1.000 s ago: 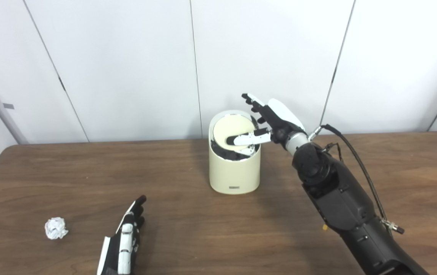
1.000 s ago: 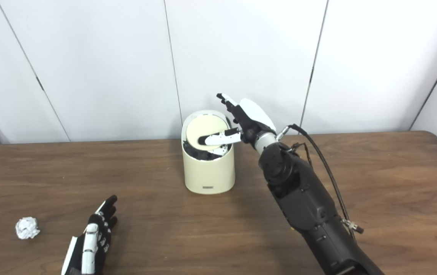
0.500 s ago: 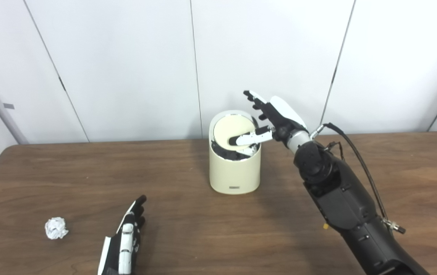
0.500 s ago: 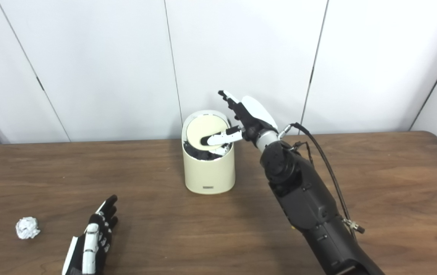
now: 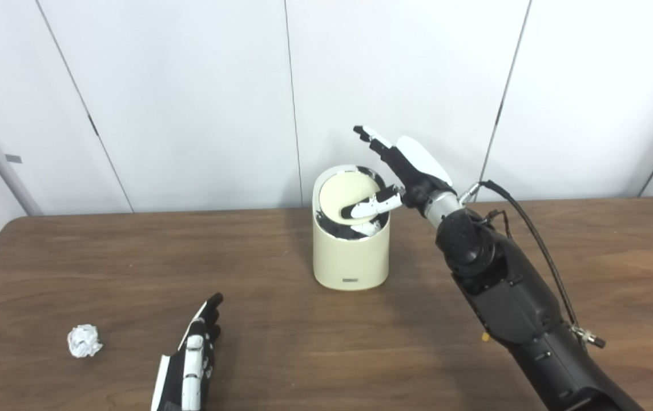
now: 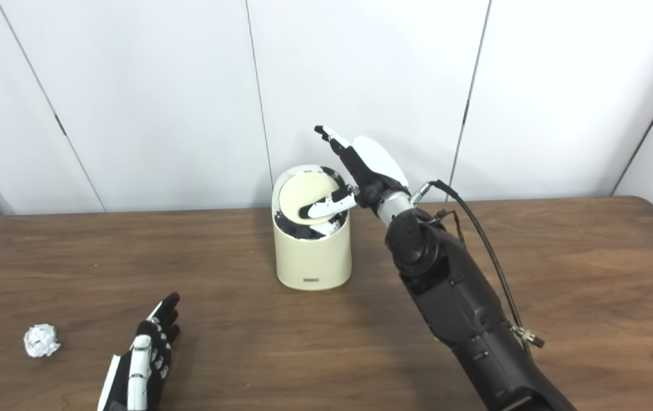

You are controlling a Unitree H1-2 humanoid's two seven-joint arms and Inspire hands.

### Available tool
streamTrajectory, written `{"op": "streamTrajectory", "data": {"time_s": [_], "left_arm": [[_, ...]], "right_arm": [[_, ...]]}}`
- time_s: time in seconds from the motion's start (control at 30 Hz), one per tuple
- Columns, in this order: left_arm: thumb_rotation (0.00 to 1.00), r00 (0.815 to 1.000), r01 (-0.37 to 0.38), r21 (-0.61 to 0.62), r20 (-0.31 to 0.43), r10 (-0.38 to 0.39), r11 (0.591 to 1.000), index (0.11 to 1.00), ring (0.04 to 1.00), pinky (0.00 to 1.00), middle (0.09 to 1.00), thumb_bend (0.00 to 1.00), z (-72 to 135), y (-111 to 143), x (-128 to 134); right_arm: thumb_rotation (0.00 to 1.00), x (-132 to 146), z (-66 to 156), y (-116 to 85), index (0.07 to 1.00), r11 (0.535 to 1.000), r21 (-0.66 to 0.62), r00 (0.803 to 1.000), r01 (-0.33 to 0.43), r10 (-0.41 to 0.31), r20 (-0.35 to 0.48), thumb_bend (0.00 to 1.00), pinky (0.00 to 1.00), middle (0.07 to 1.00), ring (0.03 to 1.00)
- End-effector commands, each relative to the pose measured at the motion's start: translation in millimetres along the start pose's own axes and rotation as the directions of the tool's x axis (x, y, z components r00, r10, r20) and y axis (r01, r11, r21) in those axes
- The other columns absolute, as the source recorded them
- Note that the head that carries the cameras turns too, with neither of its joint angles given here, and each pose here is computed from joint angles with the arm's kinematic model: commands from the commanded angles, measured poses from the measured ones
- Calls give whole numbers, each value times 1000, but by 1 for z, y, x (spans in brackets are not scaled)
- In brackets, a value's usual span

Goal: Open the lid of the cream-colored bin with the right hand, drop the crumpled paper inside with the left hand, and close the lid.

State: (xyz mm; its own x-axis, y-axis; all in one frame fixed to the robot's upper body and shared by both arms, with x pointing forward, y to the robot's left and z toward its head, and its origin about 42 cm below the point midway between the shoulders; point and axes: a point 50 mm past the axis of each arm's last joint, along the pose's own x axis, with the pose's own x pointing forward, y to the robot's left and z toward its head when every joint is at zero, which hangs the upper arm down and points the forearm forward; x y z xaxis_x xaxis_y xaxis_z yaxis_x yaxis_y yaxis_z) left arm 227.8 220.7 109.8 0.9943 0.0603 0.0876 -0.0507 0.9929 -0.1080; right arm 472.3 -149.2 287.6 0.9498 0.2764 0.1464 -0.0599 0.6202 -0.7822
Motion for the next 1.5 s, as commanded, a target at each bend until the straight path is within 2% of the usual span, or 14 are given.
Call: {"op": "streamTrajectory", "data": {"time_s": [0.0, 0.13, 0.23, 0.3, 0.37, 0.53, 0.67, 0.83, 1.1, 1.3, 1.47], "left_arm": [[1000, 1000, 2, -34, -3, -2, 999, 918, 1000, 1000, 983, 405, -2, -5, -10], [1000, 1000, 2, -31, -8, -2, 1000, 922, 1000, 1000, 984, 402, -1, -6, -11], [1000, 1000, 1, -30, -13, -2, 1000, 918, 1000, 1000, 985, 404, -1, -5, -12], [1000, 1000, 4, -24, -13, -4, 1000, 916, 1000, 1000, 987, 403, -2, -5, -12], [1000, 1000, 4, -19, -13, -4, 1000, 916, 1000, 1000, 988, 398, -3, -5, -11], [1000, 1000, 7, -6, -16, -7, 1000, 923, 1000, 1000, 979, 363, -3, -7, -11], [995, 1000, 12, 2, -12, -12, 1000, 928, 1000, 1000, 985, 337, -4, -8, -9], [1000, 1000, 8, -8, -16, -8, 1000, 930, 1000, 1000, 986, 315, -3, -9, -9], [1000, 1000, 8, -1, -21, -8, 1000, 929, 1000, 1000, 984, 314, -3, -6, -8], [1000, 1000, 8, 5, -22, -8, 1000, 921, 1000, 1000, 984, 327, -5, -4, -8], [1000, 1000, 5, 12, -20, -5, 1000, 917, 1000, 1000, 975, 315, -4, -3, -6]], "right_arm": [[55, 0, -11, -10, 960, 998, -53, 999, 19, -21, -24, 821, 886, 945, 927], [169, -2, -11, -11, 963, 999, 4, 999, 35, -34, -31, 771, 864, 948, 932], [282, -2, -8, -17, 960, 995, 72, 997, 72, -69, -36, 758, 806, 944, 909], [366, -2, -6, -23, 962, 988, 127, 996, 86, -83, -24, 726, 776, 948, 899], [406, -1, -5, -30, 964, 978, 185, 996, 93, -95, -2, 718, 783, 952, 908], [447, 2, -6, -52, 955, 947, 290, 990, 135, -140, -4, 713, 809, 946, 922], [403, -2, -10, -62, 954, 957, 252, 990, 142, -143, -15, 745, 854, 941, 926], [418, -7, -17, -64, 942, 960, 245, 990, 138, -132, -40, 731, 811, 928, 910], [473, -14, -27, -64, 923, 956, 260, 990, 135, -118, -81, 693, 794, 920, 888], [509, -33, -39, -68, 924, 960, 245, 990, 133, -116, -86, 662, 797, 911, 885], [569, -57, -49, -66, 920, 959, 253, 990, 128, -107, -95, 678, 810, 897, 871]]}}
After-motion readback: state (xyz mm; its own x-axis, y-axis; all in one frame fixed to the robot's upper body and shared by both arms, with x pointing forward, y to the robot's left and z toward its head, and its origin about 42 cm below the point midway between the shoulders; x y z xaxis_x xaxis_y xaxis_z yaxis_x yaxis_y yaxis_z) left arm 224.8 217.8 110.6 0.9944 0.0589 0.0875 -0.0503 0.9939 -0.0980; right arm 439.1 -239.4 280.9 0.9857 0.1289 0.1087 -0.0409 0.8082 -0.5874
